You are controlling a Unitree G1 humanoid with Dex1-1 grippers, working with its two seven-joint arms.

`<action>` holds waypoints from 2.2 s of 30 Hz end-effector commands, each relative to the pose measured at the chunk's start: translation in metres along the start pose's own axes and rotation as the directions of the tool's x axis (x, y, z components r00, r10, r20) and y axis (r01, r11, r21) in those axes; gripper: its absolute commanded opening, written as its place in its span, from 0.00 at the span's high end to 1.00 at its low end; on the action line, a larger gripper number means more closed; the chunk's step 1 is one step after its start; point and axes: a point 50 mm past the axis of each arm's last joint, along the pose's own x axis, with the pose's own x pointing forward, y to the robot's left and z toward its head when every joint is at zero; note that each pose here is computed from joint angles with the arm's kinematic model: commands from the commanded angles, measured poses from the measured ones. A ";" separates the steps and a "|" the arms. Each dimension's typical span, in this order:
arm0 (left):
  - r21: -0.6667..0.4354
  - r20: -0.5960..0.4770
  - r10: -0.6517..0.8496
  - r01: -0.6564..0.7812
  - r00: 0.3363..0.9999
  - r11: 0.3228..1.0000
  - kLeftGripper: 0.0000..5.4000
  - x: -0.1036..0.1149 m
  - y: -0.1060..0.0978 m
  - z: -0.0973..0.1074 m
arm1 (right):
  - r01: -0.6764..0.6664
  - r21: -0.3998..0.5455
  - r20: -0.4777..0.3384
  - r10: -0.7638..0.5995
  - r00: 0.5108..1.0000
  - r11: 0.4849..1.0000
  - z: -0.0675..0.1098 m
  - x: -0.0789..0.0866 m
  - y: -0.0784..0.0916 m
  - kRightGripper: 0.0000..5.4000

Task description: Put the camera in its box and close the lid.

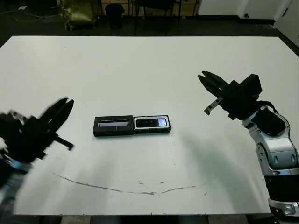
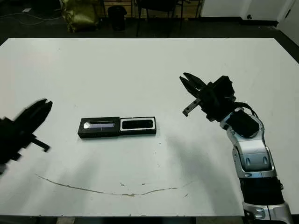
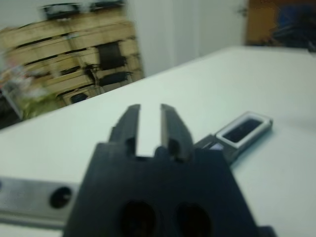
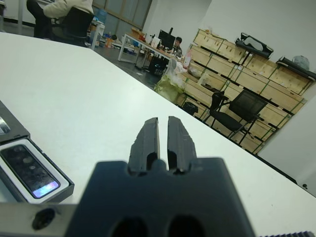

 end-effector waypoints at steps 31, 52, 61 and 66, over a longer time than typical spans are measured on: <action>-0.158 -0.407 -0.784 0.809 0.469 0.566 0.01 0.084 0.043 0.000 | 0.037 0.010 -0.088 -0.036 0.995 0.999 -0.016 -0.007 0.001 1.00; -0.179 -0.434 -0.777 0.802 0.455 0.569 0.01 0.089 0.034 -0.037 | 0.026 0.001 -0.085 -0.026 0.996 1.000 -0.018 -0.007 0.003 1.00; -0.185 -0.440 -0.799 0.829 0.410 0.528 0.01 0.094 0.025 -0.041 | 0.027 0.008 -0.083 -0.027 0.996 1.000 -0.019 -0.008 0.002 1.00; -0.204 -0.451 -0.793 0.818 0.409 0.538 0.01 0.096 0.026 -0.044 | 0.026 0.001 -0.084 -0.026 0.996 1.000 -0.020 -0.008 0.002 1.00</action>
